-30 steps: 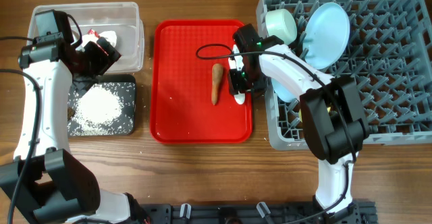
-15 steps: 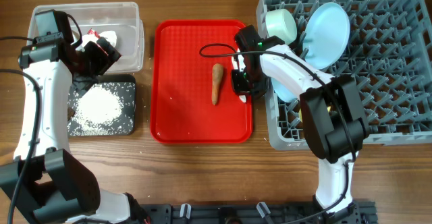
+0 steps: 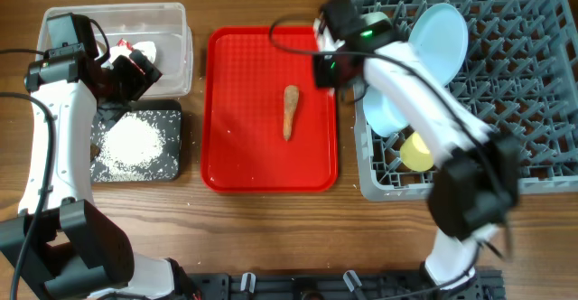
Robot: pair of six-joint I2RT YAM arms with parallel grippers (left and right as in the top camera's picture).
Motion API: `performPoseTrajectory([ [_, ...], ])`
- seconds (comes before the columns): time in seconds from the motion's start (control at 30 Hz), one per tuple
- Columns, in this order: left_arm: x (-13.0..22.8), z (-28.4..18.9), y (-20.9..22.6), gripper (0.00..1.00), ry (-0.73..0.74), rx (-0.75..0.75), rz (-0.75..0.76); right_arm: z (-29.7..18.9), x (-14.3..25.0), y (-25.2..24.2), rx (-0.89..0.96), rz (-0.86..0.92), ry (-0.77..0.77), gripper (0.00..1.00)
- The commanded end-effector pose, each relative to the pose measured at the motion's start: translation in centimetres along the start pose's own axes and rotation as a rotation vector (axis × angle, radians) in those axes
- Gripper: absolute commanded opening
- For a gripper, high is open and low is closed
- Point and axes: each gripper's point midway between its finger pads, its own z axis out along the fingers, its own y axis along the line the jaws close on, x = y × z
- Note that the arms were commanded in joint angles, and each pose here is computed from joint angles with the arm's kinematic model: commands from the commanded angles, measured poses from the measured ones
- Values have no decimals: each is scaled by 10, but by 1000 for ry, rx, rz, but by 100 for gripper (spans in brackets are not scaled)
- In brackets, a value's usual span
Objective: Sort waste into correct bins and load items into the dishwasher rack
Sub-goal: 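Carry the white spoon into the dish rack and release it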
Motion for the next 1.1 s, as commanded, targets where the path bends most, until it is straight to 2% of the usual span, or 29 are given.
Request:
performPoseTrajectory([
  [0.0, -5, -9, -3, 100, -30, 10, 5, -117, -59, -66, 219, 143, -361, 4],
  [0.07, -5, -9, -3, 100, -30, 10, 5, -149, -62, -113, 339, 305, -446, 4],
  [0.17, -5, -9, -3, 100, -30, 10, 5, -168, -46, -179, 455, 591, -476, 4],
  [0.2, -5, -9, -3, 100, -30, 10, 5, -166, -33, -203, 478, 734, -460, 4],
  [0.33, -5, -9, -3, 100, -30, 10, 5, -144, 6, -248, 481, 1114, -399, 4],
  [0.5, -5, -9, -3, 100, -30, 10, 5, -90, 52, -247, 446, 1480, -280, 4],
  [0.67, -5, -9, -3, 100, -30, 10, 5, -56, 81, -231, 394, 1577, -143, 4],
  [0.7, -5, -9, -3, 100, -30, 10, 5, -54, 85, -230, 398, 1577, -129, 8],
  [0.73, -5, -9, -3, 100, -30, 10, 5, -54, 87, -230, 402, 1576, -125, 17],
  [0.8, -5, -9, -3, 100, -30, 10, 5, -54, 87, -230, 402, 1575, -123, 40],
  [0.83, -5, -9, -3, 100, -30, 10, 5, -54, 86, -230, 400, 1542, -119, 64],
  [0.9, -5, -9, -3, 100, -30, 10, 5, -53, 84, -229, 390, 1477, -108, 84],
  [0.97, -5, -9, -3, 100, -30, 10, 5, -55, 84, -228, 382, 1416, -97, 90],
  [1.07, -5, -9, -3, 100, -30, 10, 5, -78, 80, -226, 369, 1314, -133, 93],
])
